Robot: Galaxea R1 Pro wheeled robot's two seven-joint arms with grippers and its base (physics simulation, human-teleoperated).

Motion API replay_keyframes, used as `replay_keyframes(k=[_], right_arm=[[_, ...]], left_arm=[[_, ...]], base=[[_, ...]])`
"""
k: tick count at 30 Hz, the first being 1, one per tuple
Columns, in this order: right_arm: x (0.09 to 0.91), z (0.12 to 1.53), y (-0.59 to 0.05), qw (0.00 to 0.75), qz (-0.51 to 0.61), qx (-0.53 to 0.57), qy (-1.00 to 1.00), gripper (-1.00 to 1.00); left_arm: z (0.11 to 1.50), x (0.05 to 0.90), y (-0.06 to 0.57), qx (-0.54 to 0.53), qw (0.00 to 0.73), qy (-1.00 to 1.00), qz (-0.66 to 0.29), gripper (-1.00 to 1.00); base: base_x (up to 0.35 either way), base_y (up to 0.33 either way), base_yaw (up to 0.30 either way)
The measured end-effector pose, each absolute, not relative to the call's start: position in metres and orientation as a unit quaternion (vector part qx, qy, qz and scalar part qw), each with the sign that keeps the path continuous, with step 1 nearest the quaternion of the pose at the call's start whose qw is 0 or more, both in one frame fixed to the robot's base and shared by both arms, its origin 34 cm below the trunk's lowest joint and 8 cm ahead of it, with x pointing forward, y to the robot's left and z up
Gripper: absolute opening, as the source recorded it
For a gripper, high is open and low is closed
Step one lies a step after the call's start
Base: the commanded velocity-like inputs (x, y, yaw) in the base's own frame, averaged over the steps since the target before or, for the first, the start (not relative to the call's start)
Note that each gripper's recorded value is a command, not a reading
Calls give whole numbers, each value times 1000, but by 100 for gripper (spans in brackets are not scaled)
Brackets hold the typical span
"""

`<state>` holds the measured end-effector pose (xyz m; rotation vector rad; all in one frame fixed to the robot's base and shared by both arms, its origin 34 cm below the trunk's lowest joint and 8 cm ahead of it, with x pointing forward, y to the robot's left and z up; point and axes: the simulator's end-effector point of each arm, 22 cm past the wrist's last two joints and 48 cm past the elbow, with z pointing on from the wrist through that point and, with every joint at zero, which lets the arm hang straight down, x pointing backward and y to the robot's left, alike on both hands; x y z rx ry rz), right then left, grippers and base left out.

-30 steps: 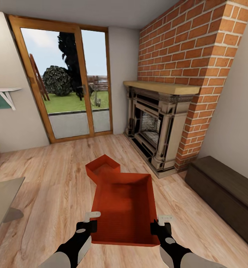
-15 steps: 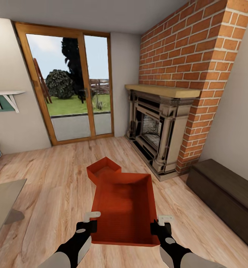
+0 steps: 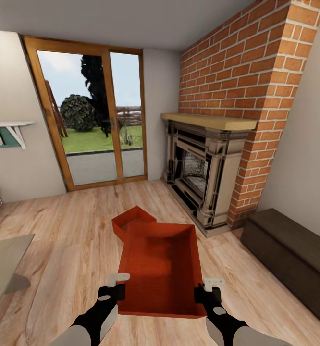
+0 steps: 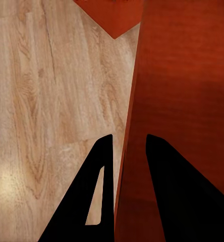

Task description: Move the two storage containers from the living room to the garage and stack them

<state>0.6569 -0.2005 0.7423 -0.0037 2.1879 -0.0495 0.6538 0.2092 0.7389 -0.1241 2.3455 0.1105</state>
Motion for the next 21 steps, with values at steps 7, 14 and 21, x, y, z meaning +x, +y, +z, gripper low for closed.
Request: replay_keyframes(k=[7,14,21], right_arm=[[659,748,-201,464,-20,-1,886,-100],[661,754,-201,469,-20,-1,883,-100],[663,760,-201,474,-20,-1,880,-100]], left_arm=[[745,656,209,-49,390,918,43,-100],[751,658,209,-49,395,916,43,-100],[757,660,209,-50,401,914,43,-100]], base=[[0,0,0],[0,0,0],[0,0,0]])
